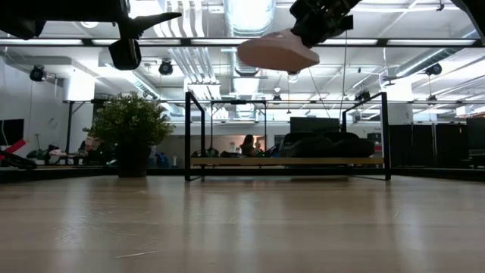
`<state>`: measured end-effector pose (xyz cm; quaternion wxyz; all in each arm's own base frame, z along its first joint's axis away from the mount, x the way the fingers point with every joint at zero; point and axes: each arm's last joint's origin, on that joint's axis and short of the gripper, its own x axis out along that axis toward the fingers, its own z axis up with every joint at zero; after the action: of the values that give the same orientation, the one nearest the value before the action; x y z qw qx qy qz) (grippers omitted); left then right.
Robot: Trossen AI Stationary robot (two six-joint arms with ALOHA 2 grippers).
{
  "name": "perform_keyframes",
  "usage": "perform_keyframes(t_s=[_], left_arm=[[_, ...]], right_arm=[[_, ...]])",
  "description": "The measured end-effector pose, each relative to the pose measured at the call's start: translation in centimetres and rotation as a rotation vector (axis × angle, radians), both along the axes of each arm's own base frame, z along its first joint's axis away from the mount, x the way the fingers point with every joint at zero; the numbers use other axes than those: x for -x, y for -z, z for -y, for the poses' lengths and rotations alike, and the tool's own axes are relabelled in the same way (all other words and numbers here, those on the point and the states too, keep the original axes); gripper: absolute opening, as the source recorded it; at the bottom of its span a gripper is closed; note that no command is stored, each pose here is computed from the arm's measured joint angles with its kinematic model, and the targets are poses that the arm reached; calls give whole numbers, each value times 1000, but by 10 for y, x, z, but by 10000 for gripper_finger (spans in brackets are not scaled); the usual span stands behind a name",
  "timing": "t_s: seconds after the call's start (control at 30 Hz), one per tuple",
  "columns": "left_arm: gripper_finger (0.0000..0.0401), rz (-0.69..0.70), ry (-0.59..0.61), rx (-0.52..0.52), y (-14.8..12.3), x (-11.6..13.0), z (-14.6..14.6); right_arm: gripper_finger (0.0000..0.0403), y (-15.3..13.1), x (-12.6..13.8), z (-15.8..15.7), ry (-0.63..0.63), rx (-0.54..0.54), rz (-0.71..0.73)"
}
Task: Pick and place slides into the shelf
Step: Put the top pink slipper on the shelf
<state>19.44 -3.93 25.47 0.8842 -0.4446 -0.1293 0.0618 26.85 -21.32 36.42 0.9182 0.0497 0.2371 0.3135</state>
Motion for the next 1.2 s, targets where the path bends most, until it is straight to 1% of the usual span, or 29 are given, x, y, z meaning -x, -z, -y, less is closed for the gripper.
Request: perform_keyframes(t_s=[0.1, 0.27, 0.33, 0.47, 0.67, 0.8, 0.87, 0.97, 1.1, 1.2], left_arm=[[125, 10, -29, 9, -1, 0, -1], [125, 18, -154, 35, -2, 0, -4], [125, 8, -175, 34, -1, 0, -4], [125, -11, -171, 30, 3, -4, -4], [125, -31, -146, 13, 7, -8, -2], [127, -21, -87, 4, 7, -9, 0], [138, 11, -46, 4, 5, -10, 1], [171, 47, -9, -29, 1, -11, 3], [212, 54, -2, -36, 0, -11, 3], [226, 53, -1, -36, 1, -11, 3]], right_arm=[[8, -7, 2, -8, -23, -13, -11], [8, -19, -1, -19, -48, -2, 5], [8, -22, -3, -22, -54, 0, 11], [8, -26, -11, -26, -55, -3, 23], [8, -30, -15, -27, -35, -23, 16], [8, -32, -18, -26, -11, -37, 13], [8, -33, -20, -25, 5, -48, 13], [8, -35, -22, -25, 22, -74, -4], [8, -38, -26, -33, 6, -93, -15], [8, -39, -28, -42, -12, -117, -44]])
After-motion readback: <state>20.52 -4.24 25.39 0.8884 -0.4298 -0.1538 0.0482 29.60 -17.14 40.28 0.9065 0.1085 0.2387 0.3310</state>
